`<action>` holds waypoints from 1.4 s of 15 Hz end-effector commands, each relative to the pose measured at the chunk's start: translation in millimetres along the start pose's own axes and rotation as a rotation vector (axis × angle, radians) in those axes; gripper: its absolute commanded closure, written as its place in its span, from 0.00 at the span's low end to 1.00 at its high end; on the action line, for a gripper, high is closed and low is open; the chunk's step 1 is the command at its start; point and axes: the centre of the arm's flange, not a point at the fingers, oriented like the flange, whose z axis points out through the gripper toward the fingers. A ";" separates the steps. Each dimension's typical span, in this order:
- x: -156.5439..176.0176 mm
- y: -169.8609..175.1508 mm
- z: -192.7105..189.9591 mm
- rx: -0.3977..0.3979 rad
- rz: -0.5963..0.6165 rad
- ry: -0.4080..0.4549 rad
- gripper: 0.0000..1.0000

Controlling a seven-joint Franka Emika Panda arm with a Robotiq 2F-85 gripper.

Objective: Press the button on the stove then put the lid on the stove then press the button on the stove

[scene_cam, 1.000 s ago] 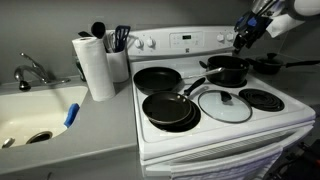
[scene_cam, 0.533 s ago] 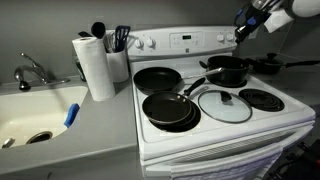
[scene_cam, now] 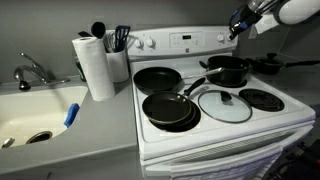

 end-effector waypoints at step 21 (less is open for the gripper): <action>92.4 1.5 143.6 0.172 -0.098 0.001 1.00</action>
